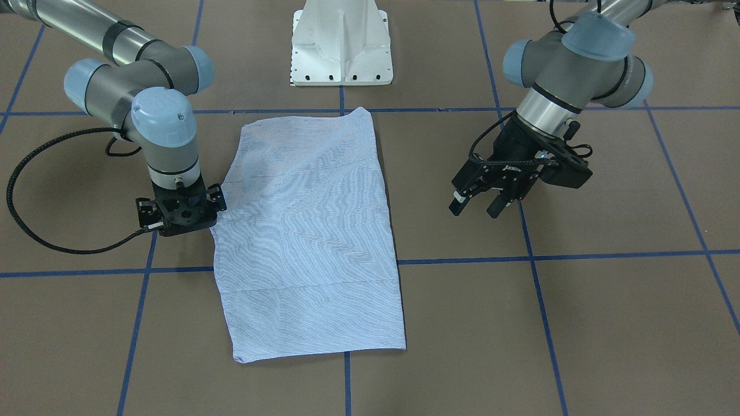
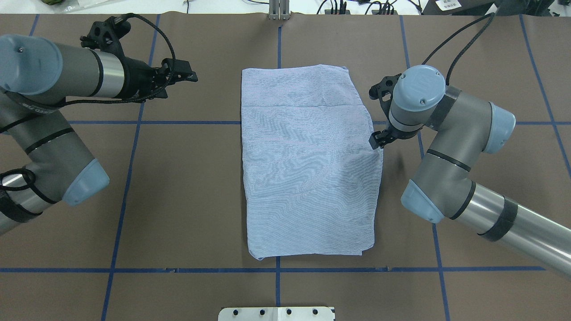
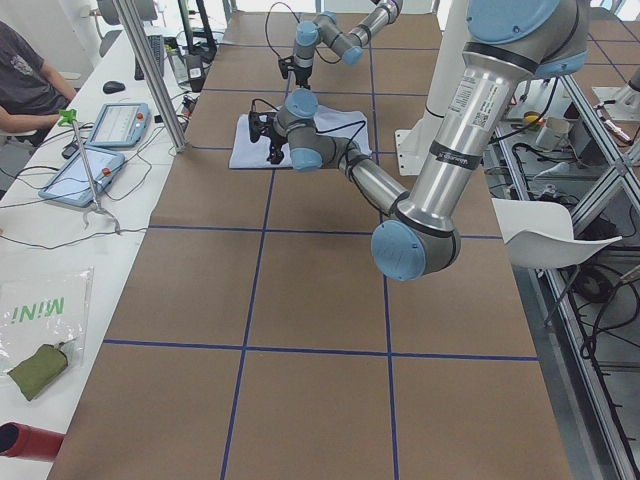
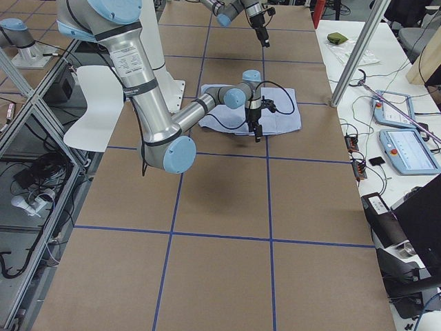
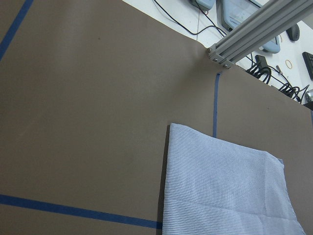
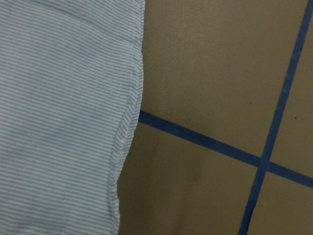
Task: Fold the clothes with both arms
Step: 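Move the right gripper to the shirt's side edge nearest it, then lower the left gripper to the shirt's near corner while the right gripper holds position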
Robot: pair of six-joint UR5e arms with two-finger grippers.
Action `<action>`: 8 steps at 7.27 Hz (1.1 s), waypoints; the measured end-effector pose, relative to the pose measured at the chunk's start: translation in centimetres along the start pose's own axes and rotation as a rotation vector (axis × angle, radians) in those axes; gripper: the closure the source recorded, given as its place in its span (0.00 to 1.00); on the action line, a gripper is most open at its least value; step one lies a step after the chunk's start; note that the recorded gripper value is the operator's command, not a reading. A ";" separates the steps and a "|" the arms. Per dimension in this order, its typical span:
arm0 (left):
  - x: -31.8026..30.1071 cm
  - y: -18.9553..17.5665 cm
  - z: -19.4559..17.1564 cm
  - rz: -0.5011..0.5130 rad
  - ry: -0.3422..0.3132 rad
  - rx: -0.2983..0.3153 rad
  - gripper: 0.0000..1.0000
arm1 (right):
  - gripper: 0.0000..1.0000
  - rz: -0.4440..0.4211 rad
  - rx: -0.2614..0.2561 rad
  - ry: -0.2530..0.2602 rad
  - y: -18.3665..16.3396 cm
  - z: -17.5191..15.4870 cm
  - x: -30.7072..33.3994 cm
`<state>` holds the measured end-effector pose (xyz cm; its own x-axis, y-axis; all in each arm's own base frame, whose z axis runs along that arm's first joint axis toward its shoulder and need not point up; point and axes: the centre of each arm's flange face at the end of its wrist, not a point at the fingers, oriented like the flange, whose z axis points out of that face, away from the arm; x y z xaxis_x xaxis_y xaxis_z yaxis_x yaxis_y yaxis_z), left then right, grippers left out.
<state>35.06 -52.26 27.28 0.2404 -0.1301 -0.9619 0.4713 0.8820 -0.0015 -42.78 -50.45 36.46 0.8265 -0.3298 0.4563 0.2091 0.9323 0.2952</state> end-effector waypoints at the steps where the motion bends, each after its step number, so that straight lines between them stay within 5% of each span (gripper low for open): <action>1: 0.1 0.2 0.0 0.001 0.001 -0.005 0.00 | 0.00 0.003 0.015 -0.026 0.3 -1.4 -0.4; 3: 1.2 4.1 0.4 -0.008 0.026 -0.085 0.00 | 0.00 0.034 0.036 -0.114 1.8 -5.1 -1.0; 6: 3.5 15.3 2.2 -0.099 0.041 -0.265 0.01 | 0.00 0.130 0.045 -0.238 3.7 -9.7 -2.0; 8: 3.5 22.1 4.0 -0.104 -0.007 -0.303 0.03 | 0.00 0.193 0.036 -0.285 4.1 -11.4 -2.9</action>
<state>49.71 -35.08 24.97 0.2104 -0.2293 -0.9504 0.2201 0.9583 -0.1825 -38.41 -44.00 26.79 0.6683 -0.1809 0.7216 0.0400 0.9773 0.2080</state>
